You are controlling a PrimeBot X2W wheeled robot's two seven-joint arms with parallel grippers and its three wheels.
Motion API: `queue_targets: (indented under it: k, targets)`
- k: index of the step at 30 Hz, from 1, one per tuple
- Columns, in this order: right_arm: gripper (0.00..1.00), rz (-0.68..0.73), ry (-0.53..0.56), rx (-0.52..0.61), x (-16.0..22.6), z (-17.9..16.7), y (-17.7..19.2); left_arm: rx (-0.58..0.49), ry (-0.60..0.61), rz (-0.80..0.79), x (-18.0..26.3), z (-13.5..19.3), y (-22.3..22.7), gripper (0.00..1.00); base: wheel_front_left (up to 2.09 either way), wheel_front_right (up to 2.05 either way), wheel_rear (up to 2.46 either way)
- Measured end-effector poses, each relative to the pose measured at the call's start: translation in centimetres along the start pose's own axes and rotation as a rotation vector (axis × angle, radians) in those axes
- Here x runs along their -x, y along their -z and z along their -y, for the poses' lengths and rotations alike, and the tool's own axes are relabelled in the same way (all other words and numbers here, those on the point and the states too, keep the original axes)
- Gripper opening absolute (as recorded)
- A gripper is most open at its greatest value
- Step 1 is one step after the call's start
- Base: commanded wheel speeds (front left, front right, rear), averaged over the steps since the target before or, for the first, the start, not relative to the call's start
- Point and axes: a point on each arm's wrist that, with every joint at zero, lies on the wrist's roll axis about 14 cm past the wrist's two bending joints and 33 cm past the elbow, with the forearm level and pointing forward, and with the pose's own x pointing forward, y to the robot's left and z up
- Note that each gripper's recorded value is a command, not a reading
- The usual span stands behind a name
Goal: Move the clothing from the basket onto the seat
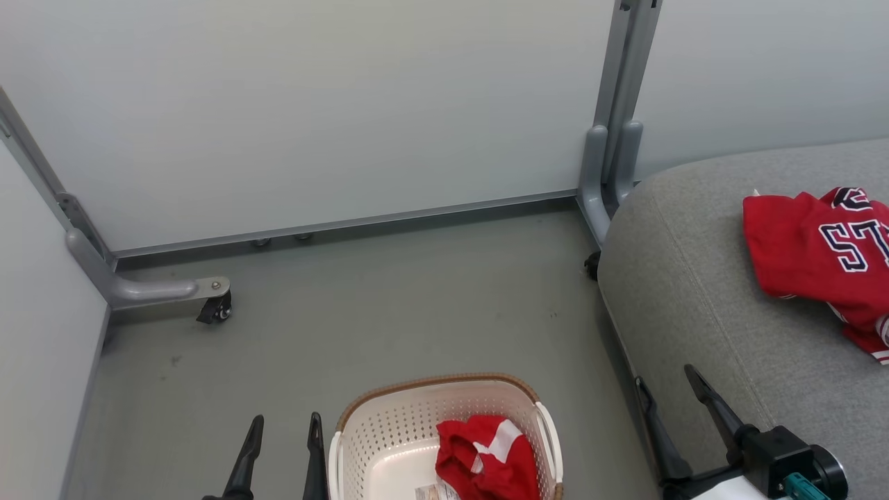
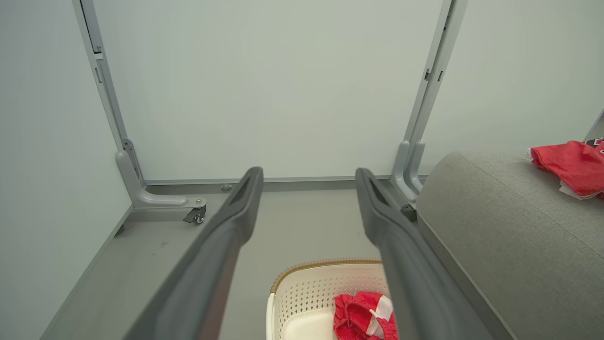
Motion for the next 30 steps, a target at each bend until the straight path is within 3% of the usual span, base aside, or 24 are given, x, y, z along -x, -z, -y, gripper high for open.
queue_targets:
  k: [13, 19, 23, 30]
  targets:
    - [1.0, -0.046, 0.021, 0.002, -1.1, 1.1, 1.5, 0.012, 0.043, -0.06, -2.1, 1.2, 1.7, 1.0, 0.0, 0.0, 0.0]
    - [1.0, -0.008, 0.017, 0.029, -4.5, 2.1, 0.7, 0.013, 0.087, -0.071, -5.9, 2.0, 2.4, 1.0, 0.0, 0.0, 0.0]
    - [1.0, -0.011, 0.016, 0.044, -7.0, 3.0, 1.5, 0.001, 0.153, -0.101, -9.0, 3.0, 4.0, 1.0, 0.0, 0.0, 0.0]
    - [1.0, -0.049, 0.029, 0.074, -10.8, 4.9, 4.5, -0.112, 0.327, -0.185, -13.8, 5.5, 8.9, 1.0, 0.0, 0.0, 0.0]
